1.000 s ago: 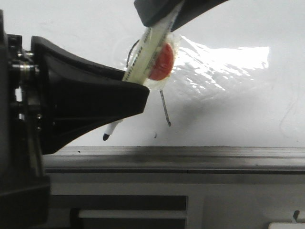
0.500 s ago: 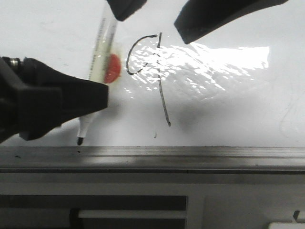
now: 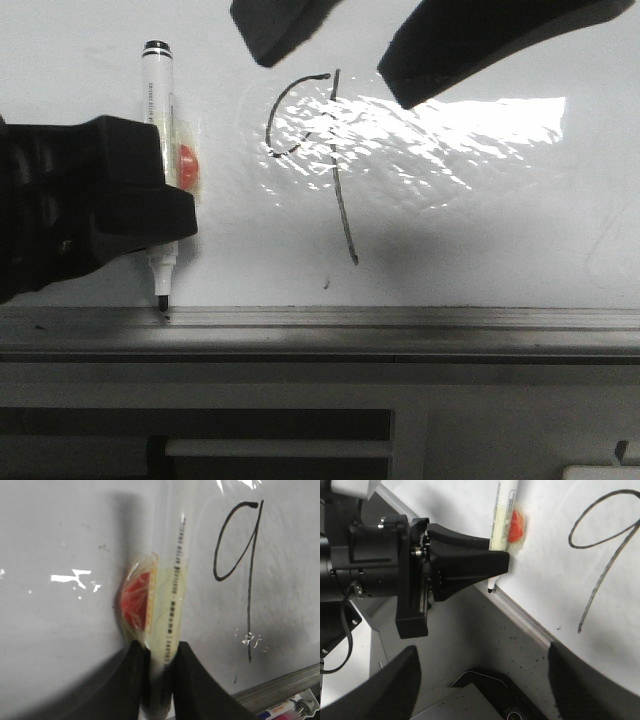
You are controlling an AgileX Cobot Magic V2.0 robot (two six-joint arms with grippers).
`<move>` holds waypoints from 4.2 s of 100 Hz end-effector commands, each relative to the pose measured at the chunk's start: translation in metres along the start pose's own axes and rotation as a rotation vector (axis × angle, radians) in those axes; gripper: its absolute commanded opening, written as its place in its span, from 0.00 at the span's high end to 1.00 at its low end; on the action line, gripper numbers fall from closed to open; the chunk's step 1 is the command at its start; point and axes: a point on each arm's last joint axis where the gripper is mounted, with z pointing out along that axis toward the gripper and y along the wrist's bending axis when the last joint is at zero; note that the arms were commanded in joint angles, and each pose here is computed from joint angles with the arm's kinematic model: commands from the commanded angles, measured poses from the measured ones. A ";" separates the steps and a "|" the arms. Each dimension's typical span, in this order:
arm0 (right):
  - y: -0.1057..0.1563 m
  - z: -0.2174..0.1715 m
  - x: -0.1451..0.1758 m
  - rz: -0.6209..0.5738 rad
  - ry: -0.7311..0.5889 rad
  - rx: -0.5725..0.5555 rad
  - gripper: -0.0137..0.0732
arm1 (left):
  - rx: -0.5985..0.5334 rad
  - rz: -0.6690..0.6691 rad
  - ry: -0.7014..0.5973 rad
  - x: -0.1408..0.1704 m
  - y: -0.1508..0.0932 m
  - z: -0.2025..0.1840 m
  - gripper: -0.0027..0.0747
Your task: Write number 9 on whiteboard
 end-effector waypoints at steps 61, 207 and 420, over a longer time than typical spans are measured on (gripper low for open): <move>0.001 -0.033 -0.011 -0.100 -0.208 0.031 0.74 | 0.082 -0.050 -0.140 -0.028 -0.009 -0.024 0.42; -0.038 -0.077 0.165 -0.313 -0.819 0.063 0.91 | 0.303 0.231 -0.284 0.011 0.034 -0.108 0.99; -0.038 -0.077 0.165 -0.313 -0.819 0.063 0.91 | -0.519 0.303 -0.279 0.029 0.100 -0.154 0.99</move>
